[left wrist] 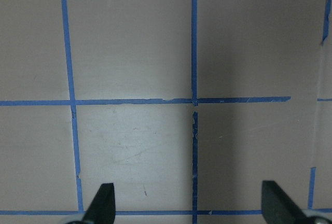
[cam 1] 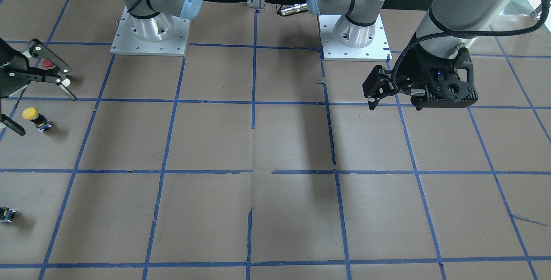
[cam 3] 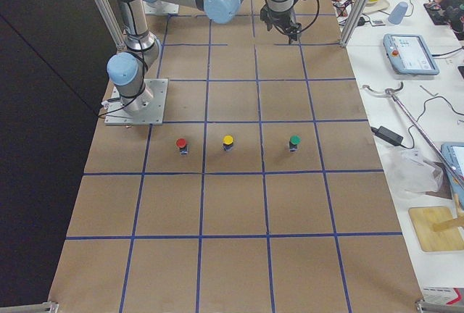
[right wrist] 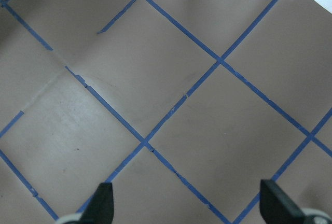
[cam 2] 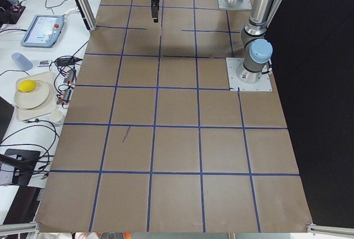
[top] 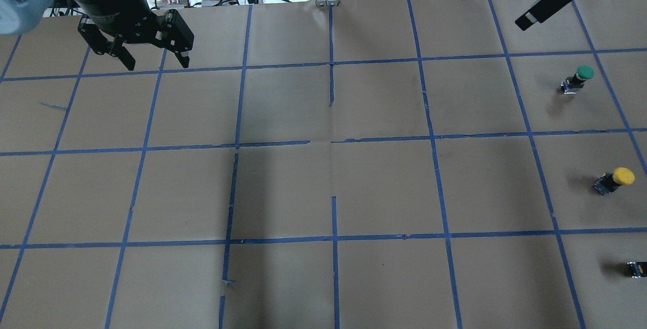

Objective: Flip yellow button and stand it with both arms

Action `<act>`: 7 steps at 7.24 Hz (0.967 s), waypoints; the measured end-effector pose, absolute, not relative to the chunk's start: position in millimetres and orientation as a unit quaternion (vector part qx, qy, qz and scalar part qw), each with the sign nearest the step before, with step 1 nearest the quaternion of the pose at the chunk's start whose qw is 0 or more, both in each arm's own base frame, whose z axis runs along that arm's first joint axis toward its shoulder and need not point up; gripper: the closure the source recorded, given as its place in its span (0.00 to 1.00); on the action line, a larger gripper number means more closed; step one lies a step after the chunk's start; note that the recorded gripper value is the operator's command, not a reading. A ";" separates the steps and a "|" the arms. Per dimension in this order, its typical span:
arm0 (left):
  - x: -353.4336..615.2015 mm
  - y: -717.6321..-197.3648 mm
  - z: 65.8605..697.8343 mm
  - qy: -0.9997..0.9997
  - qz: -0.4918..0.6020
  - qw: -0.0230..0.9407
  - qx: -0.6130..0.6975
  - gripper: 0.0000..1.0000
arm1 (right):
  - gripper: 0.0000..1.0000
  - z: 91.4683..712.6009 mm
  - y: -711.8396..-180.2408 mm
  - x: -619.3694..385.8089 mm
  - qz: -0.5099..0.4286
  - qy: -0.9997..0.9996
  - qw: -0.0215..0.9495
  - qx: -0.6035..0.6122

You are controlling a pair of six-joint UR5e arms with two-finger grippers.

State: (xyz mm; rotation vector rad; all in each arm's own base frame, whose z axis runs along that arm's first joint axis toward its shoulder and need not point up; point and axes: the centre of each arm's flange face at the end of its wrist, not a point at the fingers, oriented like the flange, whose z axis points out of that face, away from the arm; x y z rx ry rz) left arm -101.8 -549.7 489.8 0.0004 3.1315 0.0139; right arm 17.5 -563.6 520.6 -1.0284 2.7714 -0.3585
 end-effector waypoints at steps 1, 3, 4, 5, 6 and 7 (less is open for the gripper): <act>-102.1 -549.9 489.4 1.000 0.005 0.005 0.000 0.00 | 0.01 525.4 -560.2 46.7 -0.102 0.944 0.064 -0.307; -102.3 -550.1 488.9 1.000 0.005 0.005 0.001 0.00 | 0.02 530.3 -550.1 93.7 -0.066 0.971 0.003 -0.231; -102.2 -550.2 488.8 1.000 0.005 0.005 0.000 0.00 | 0.01 527.2 -545.7 105.8 -0.050 0.981 -0.016 -0.184; -102.1 -550.2 488.6 1.000 0.006 0.005 0.000 0.00 | 0.01 522.7 -544.0 113.6 -0.041 0.991 -0.021 -0.126; -102.1 -550.1 488.4 1.000 0.006 0.005 0.000 0.00 | 0.01 517.1 -545.0 122.5 -0.035 0.996 -0.017 -0.074; -102.1 -550.2 488.6 1.000 0.006 0.005 0.000 0.00 | 0.01 513.0 -546.2 133.9 -0.033 0.999 -0.010 -0.040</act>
